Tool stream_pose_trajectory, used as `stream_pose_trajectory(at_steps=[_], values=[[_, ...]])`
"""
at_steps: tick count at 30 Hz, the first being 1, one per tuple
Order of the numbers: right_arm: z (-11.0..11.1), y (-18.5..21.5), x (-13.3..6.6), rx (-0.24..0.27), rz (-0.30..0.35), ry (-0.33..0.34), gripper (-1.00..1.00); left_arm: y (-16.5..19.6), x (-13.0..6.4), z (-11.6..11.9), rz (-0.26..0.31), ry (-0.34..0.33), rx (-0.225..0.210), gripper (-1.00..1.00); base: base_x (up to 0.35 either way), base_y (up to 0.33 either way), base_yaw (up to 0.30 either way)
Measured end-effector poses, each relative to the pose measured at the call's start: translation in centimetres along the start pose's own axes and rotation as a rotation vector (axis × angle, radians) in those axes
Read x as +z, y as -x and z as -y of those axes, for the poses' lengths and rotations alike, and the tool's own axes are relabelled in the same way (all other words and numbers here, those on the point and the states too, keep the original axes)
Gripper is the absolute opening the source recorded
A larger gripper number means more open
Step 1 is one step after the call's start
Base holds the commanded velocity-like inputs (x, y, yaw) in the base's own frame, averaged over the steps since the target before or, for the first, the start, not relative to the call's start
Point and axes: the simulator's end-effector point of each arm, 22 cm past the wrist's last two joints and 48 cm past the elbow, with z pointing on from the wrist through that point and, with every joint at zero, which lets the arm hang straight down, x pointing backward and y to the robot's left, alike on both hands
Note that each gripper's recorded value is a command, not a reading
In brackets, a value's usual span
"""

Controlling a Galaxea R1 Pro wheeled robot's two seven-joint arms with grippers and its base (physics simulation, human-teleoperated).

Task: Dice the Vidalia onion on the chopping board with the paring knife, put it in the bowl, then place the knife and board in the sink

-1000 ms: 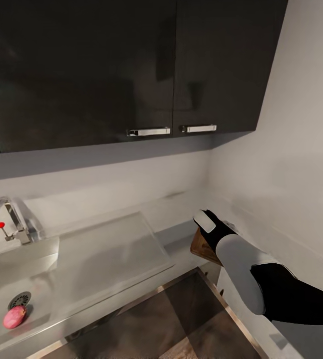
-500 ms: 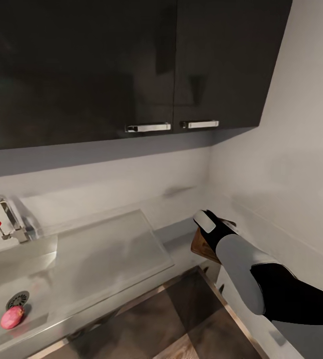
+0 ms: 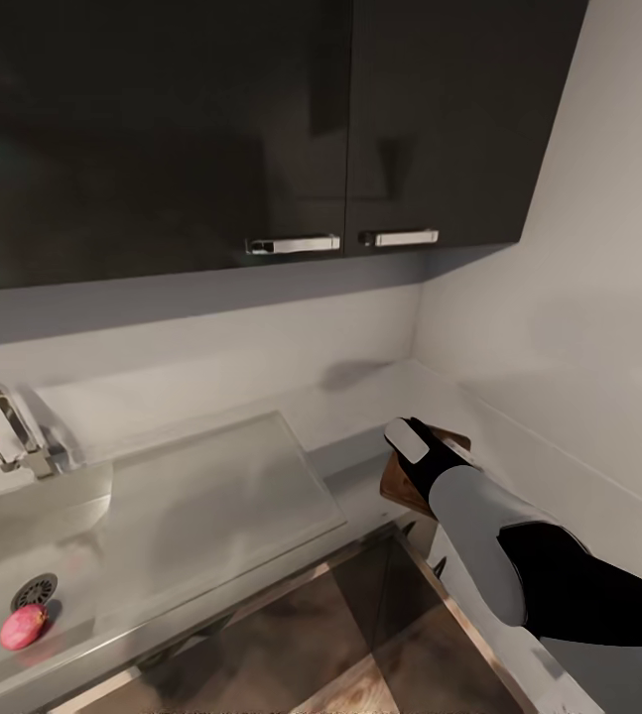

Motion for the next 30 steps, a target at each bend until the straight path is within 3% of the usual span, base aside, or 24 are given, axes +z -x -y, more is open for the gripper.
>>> stream_pose_trajectory(at_steps=[30], values=[[0.0, -1.9, 2.4, -0.026, -0.025, -0.032, 1.0, -1.8, -0.3, -0.3, -0.048, 0.007, 0.0, 1.0, 0.026, 0.0, 0.0]])
